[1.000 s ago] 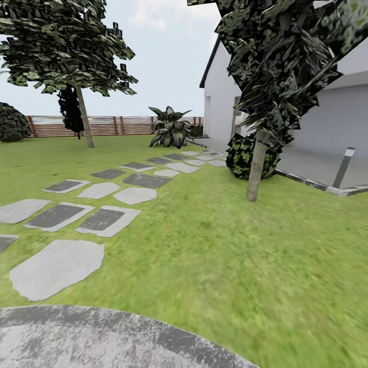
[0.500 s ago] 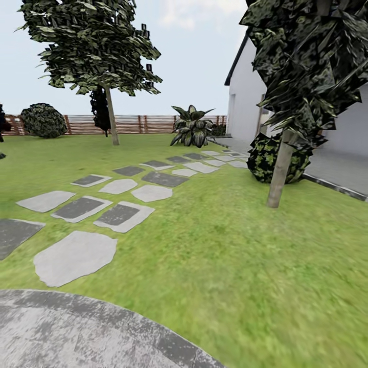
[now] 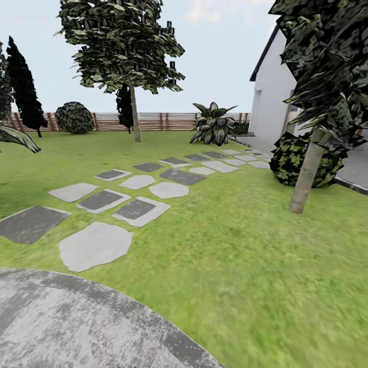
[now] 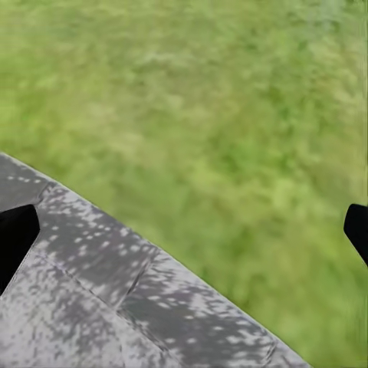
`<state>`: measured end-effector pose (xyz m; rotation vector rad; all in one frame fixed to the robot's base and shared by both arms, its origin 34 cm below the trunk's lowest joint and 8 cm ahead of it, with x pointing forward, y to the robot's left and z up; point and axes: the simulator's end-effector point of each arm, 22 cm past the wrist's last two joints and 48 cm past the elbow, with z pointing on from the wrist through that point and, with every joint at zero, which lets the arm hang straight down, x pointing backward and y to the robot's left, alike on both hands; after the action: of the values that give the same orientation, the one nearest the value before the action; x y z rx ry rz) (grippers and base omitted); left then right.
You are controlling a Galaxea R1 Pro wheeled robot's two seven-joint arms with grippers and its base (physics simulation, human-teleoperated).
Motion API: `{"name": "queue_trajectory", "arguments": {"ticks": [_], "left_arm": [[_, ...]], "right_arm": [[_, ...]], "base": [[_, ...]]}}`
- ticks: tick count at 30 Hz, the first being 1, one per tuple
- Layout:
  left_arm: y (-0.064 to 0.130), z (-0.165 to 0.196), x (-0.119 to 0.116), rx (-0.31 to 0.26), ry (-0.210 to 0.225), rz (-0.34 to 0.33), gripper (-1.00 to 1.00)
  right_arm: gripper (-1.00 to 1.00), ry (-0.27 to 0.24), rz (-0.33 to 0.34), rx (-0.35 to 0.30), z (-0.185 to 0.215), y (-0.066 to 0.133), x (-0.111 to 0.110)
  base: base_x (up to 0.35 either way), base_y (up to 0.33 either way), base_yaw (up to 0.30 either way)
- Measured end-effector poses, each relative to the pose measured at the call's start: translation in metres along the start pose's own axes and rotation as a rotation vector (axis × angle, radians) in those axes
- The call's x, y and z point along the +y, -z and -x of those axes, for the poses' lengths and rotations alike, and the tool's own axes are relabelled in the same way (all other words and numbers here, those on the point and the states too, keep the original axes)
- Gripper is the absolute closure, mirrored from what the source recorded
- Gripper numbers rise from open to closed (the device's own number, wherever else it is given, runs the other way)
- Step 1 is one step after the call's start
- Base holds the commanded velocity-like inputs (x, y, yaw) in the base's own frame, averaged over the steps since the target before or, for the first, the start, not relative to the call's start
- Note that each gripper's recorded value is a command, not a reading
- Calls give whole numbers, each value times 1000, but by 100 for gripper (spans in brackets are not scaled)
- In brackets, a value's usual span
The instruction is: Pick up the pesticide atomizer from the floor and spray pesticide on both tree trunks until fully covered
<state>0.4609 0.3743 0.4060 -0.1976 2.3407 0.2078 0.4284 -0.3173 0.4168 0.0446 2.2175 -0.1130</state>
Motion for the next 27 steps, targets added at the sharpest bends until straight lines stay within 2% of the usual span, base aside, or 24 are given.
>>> {"name": "queue_trajectory", "arguments": {"ticks": [23, 27], "left_arm": [[-1, -9, -1, 20, -10, -2, -100], [-1, -10, -1, 24, -11, -2, -100]], "right_arm": [[-100, 3, 1, 20, -8, 1, 0], [-100, 3, 1, 24, -10, 1, 0]], "base": [[0, 0, 256], [35, -128, 249]]}}
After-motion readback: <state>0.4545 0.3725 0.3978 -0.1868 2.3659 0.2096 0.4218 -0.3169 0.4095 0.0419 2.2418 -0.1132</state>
